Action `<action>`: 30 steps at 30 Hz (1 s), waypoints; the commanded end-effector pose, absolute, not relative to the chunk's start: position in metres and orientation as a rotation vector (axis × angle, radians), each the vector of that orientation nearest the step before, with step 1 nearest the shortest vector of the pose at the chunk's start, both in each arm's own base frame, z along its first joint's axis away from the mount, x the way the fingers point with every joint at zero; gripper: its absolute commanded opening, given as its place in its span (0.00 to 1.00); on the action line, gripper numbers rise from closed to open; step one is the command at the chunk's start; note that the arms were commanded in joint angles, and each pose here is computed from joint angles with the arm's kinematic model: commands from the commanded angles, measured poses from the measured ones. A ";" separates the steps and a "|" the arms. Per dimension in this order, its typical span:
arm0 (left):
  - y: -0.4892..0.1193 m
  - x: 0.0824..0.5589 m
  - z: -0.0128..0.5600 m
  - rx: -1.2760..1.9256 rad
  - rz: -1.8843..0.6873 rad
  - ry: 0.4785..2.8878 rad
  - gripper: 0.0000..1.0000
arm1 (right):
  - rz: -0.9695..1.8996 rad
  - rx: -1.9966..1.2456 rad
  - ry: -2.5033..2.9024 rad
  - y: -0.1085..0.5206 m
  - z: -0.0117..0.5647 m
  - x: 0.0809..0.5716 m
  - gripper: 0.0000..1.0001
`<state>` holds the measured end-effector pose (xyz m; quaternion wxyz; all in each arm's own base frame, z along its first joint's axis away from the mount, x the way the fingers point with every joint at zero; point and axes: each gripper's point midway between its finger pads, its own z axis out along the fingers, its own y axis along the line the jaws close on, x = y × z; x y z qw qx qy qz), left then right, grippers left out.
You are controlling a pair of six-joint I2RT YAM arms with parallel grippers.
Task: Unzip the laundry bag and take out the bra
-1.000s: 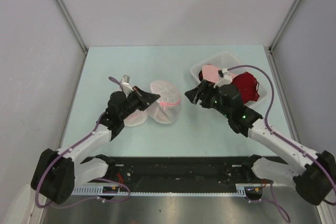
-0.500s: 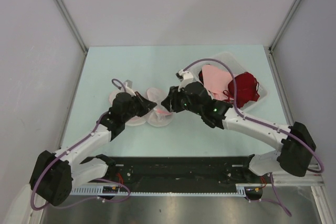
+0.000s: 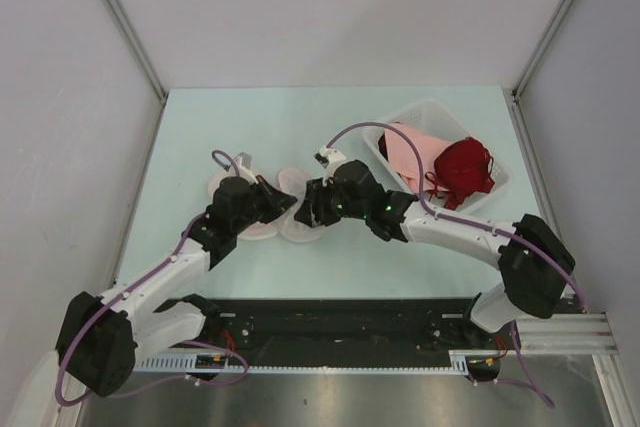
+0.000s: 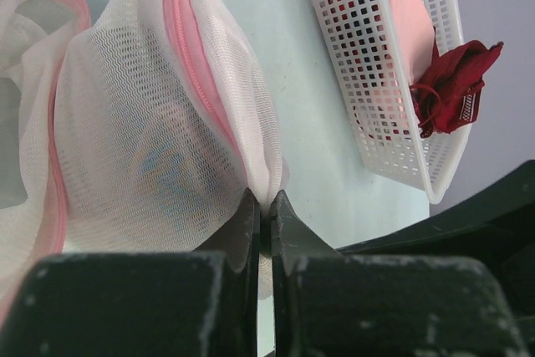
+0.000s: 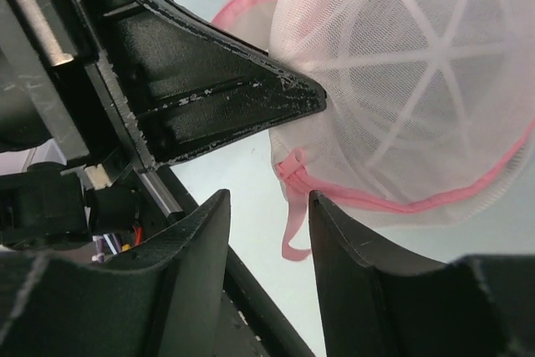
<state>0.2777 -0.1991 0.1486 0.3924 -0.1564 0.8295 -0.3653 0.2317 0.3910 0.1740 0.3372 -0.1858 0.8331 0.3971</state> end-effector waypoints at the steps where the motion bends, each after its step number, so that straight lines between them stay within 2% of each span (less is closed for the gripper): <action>1: -0.201 0.283 0.172 -0.361 -0.938 2.049 0.01 | 1.145 -0.465 2.090 0.413 0.195 0.239 0.46; 14: -0.201 0.279 0.173 -0.354 -0.949 2.042 0.00 | 1.152 -0.377 2.070 0.415 0.197 0.259 0.33; 17: -0.200 0.278 0.171 -0.355 -0.947 2.047 0.01 | 1.150 -0.380 2.074 0.416 0.194 0.260 0.22; 20: -0.200 0.278 0.173 -0.353 -0.945 2.041 0.00 | 1.146 -0.386 2.077 0.416 0.194 0.257 0.03; 21: -0.199 0.278 0.173 -0.354 -0.944 2.041 0.00 | 1.141 -0.388 2.079 0.415 0.195 0.256 0.00; 30: -0.194 0.282 0.170 -0.342 -0.872 2.071 0.00 | 0.977 -0.411 2.099 0.390 0.191 0.242 0.00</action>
